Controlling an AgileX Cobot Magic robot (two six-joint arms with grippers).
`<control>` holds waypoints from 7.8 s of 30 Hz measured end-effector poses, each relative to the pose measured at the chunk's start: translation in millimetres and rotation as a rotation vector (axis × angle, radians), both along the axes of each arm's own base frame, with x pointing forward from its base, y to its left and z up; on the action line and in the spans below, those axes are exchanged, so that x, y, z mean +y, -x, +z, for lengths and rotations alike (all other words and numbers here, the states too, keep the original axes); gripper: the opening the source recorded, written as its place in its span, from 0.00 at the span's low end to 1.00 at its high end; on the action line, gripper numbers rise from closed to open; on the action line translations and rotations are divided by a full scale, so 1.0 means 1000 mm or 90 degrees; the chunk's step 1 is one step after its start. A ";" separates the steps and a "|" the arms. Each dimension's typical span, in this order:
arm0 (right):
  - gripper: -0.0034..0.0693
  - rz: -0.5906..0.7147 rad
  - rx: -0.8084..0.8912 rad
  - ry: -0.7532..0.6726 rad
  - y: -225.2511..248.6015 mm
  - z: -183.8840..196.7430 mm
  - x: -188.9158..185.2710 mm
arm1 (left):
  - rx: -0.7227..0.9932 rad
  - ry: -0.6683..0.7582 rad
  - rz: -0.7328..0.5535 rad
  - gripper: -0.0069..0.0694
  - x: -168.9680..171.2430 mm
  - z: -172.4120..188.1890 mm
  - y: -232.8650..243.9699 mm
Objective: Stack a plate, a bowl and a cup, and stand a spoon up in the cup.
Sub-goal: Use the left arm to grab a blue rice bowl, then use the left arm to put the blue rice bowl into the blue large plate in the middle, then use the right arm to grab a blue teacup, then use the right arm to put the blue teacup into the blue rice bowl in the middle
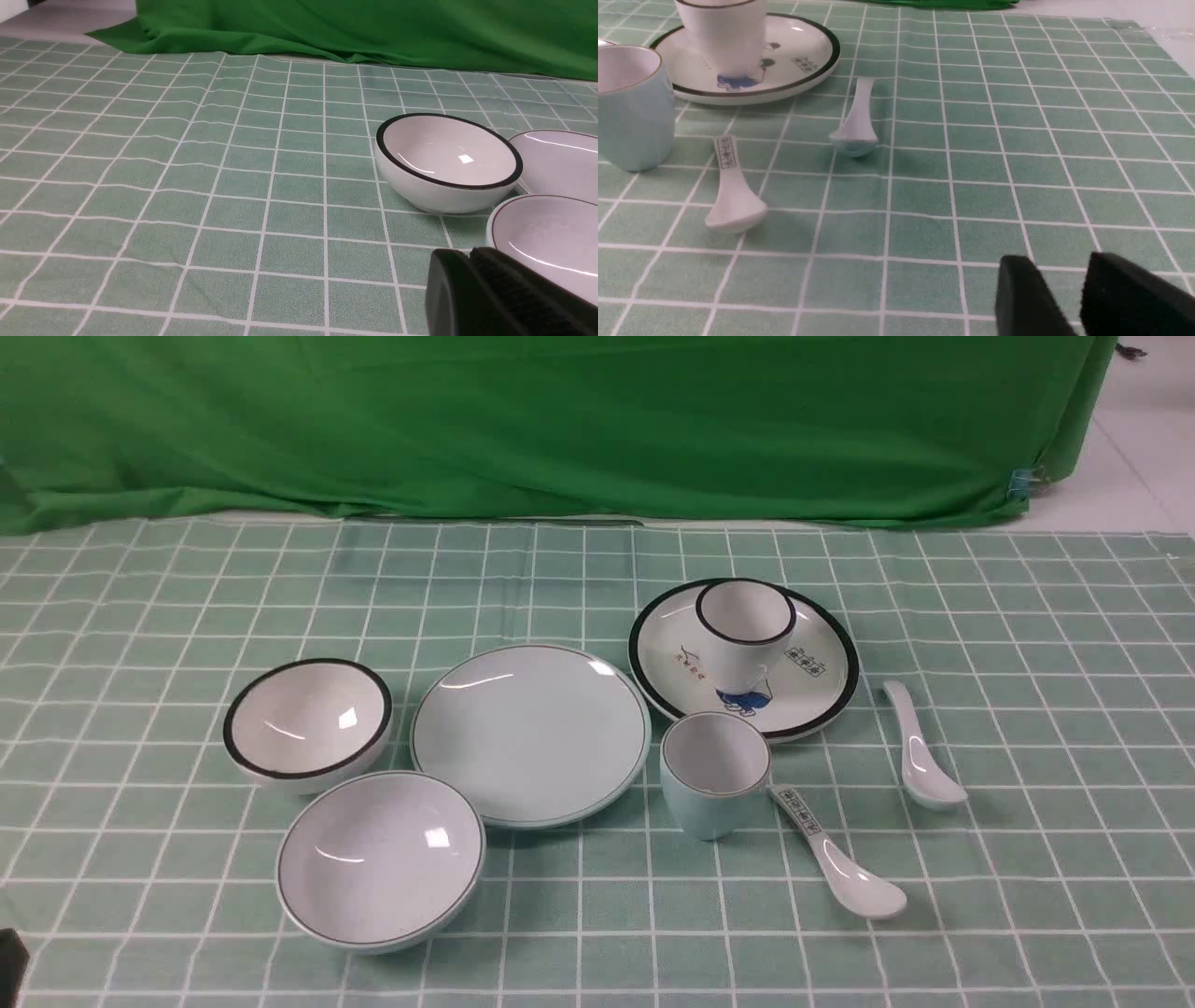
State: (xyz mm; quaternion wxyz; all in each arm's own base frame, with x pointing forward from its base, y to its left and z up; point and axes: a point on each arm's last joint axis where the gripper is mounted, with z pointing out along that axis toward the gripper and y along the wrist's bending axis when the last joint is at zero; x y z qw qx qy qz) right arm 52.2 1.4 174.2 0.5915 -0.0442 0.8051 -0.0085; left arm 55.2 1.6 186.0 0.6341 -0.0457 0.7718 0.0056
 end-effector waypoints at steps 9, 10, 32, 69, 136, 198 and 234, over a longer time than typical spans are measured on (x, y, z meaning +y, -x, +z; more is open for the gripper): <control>0.38 0.000 0.000 0.000 0.000 0.000 0.000 | 0.000 0.000 0.000 0.11 0.000 0.000 0.000; 0.38 0.000 0.000 0.000 0.000 0.000 0.000 | 0.000 0.000 0.000 0.11 0.000 0.000 0.000; 0.38 0.000 0.000 0.000 0.000 0.000 0.000 | -0.192 0.480 0.056 0.11 0.003 0.023 -0.001; 0.36 -0.032 -0.189 -0.367 -0.004 0.031 0.003 | 0.655 -0.204 -0.514 0.34 -0.121 0.039 -0.164; 0.23 0.289 0.232 -0.066 -0.029 0.122 0.053 | 0.552 -0.557 -0.618 0.27 -0.225 0.007 -0.289; 0.16 0.524 0.597 0.311 -0.275 0.081 0.272 | -0.034 -0.026 -0.468 0.10 -0.074 0.129 -0.042; 0.76 0.557 0.508 0.302 -0.313 0.056 0.353 | -0.030 -0.062 -0.475 0.10 -0.074 0.127 -0.041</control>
